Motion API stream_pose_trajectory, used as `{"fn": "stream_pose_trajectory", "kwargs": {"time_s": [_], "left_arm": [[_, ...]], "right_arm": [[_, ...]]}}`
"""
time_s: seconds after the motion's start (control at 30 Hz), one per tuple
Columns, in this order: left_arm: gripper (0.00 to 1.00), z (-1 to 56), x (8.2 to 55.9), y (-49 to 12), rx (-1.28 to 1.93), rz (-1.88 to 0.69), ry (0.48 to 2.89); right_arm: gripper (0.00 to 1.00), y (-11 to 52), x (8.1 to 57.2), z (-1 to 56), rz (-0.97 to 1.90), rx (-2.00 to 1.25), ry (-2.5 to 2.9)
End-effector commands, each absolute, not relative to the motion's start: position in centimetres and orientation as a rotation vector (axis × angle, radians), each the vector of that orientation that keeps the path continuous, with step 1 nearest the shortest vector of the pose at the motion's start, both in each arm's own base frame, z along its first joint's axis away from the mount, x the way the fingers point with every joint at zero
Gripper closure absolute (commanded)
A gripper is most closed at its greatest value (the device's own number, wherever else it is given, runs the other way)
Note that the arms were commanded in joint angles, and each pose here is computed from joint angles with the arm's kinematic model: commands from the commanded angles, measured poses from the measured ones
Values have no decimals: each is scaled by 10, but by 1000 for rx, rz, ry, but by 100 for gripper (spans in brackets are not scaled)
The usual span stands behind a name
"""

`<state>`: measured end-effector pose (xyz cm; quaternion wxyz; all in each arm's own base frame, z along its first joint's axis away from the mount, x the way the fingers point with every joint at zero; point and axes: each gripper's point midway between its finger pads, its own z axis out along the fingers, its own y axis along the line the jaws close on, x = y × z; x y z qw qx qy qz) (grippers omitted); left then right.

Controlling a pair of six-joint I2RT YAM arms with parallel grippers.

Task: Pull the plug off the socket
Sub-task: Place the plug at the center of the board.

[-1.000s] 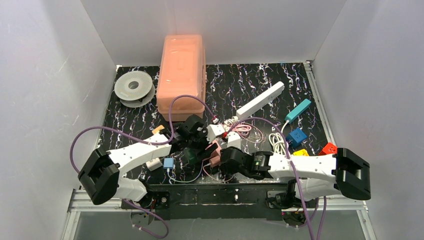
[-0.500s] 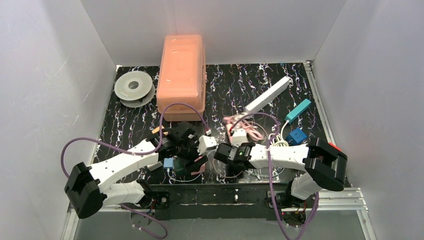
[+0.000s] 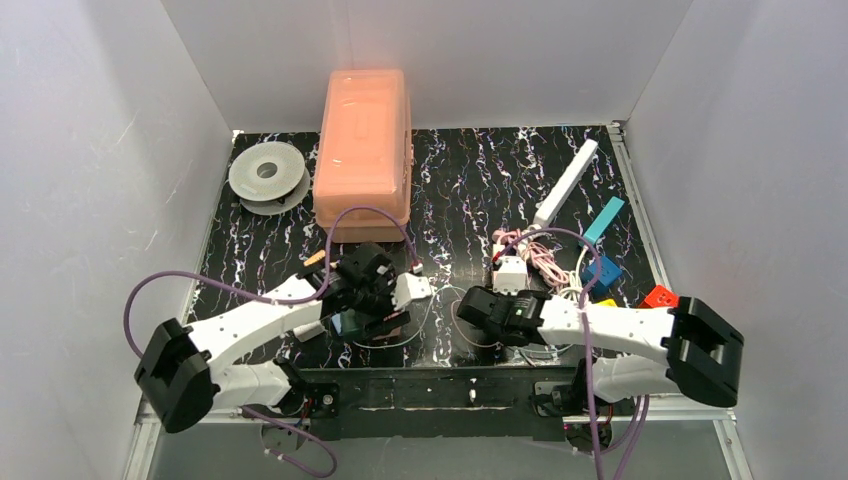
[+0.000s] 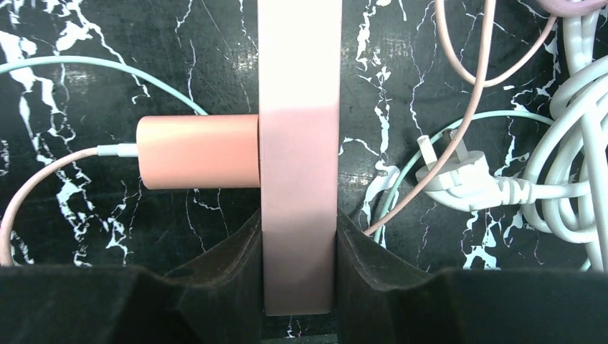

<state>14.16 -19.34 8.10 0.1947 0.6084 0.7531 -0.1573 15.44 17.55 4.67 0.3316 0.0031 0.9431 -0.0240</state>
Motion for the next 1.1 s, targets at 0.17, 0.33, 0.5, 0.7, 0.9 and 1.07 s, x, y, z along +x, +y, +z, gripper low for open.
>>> {"fn": "stream_pose_trajectory", "kwargs": {"time_s": [0.17,0.33,0.5,0.7,0.9,1.07], "left_arm": [[100,111,239,-221,1542,-306,2001],[100,96,248,-226,1541,-291,2023],[97,75,240,-223,1586,-314,2045],[4,78,233,-228,1591,-377,2039],[2,147,219,-240,1591,-499,1900],[2,220,196,-265,1558,-726,1708]], "right_arm": [[99,177,150,65,98,4,2423],[99,181,144,72,184,-5,2419],[99,181,139,78,276,4,2409],[99,184,137,80,327,-14,2403],[99,192,135,81,382,-59,2394],[99,201,136,85,425,-103,2376]]}}
